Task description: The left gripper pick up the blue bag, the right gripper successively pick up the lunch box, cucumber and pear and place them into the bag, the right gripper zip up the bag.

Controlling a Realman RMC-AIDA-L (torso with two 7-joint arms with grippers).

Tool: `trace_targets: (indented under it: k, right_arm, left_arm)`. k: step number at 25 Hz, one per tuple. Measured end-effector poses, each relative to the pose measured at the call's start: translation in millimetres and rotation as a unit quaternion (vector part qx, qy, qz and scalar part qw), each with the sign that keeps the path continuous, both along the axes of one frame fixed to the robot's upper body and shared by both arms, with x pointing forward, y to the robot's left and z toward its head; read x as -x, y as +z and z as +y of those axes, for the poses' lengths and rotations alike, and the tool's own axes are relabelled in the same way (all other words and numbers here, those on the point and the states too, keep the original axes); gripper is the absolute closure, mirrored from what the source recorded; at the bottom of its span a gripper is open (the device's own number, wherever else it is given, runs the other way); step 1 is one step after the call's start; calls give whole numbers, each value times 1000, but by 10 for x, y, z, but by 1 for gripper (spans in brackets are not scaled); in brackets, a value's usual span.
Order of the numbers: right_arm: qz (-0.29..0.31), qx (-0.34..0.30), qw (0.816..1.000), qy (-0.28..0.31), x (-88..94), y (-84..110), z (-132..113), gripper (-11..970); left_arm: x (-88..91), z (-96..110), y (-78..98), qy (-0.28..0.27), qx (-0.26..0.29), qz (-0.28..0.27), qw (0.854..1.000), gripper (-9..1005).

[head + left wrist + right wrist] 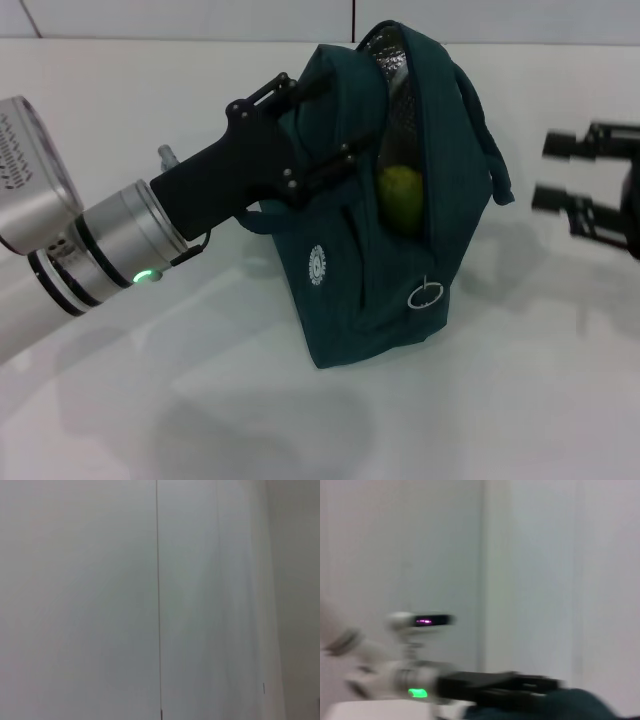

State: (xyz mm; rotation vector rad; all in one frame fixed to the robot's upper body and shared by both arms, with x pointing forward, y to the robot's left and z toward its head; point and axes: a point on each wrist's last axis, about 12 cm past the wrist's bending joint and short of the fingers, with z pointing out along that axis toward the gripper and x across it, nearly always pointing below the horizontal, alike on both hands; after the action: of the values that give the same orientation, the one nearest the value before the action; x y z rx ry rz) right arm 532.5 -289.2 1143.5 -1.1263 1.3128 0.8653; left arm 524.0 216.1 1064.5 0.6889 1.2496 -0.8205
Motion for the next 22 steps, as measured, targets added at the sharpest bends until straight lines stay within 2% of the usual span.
trace_targets:
  k: [4, 8, 16, 22]
  right_arm:
    - [22, 39, 996, 80, 104, -6, -7, 499]
    - [53, 85, 987, 128, 110, -123, 162, 501]
    - [69, 145, 979, 122, -16, -326, 445, 505]
    - [57, 129, 984, 112, -54, -292, 483, 507]
  left_arm:
    - [-5, -9, 3, -2, -1, 0, 1000, 221]
    - [-5, -15, 3, -4, -2, 0, 1000, 222]
    - [0, -38, 1, -11, -4, 0, 1000, 222]
    - [12, -33, -7, -10, -3, 2, 1000, 221]
